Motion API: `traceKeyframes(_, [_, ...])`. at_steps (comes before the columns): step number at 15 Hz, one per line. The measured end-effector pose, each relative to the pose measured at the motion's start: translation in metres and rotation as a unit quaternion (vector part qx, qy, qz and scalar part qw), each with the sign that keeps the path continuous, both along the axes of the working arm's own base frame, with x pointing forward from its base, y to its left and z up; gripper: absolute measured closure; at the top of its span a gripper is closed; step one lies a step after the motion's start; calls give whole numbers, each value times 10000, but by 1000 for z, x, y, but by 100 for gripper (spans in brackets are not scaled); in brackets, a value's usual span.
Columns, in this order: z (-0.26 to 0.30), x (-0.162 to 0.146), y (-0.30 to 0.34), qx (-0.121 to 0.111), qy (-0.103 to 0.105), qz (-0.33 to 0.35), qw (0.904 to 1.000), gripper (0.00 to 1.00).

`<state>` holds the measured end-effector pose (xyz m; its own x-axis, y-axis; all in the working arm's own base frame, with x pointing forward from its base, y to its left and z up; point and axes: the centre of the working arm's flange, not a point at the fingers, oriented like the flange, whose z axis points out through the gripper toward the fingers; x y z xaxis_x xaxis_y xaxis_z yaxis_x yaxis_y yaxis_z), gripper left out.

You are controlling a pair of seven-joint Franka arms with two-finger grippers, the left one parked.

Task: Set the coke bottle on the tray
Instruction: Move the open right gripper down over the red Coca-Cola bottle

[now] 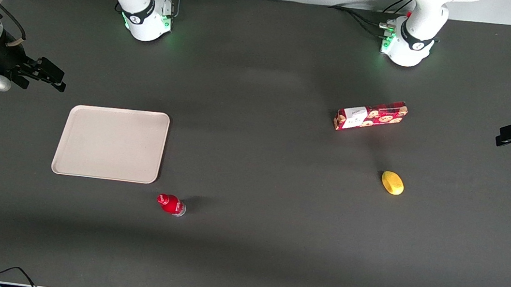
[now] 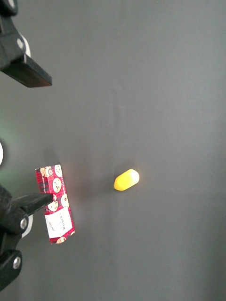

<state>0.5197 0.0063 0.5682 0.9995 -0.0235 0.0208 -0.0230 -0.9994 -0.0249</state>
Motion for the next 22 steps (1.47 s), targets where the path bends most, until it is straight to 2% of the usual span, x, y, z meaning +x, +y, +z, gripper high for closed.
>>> traceKeyframes(7, [-2,2,1,-2,10,-5,10000,0])
traceKeyframes(10, [-7,16,5,-17,-7,17,10000,0])
traceKeyframes(13, [-8,45,23,-43,-106,157,9998,0])
traceKeyframes(16, [-9,83,78,3,-237,560,9982,0])
traceKeyframes(19, [-32,118,122,46,-208,862,9961,0])
traceKeyframes(22, [-71,149,165,-192,-162,1199,9925,0])
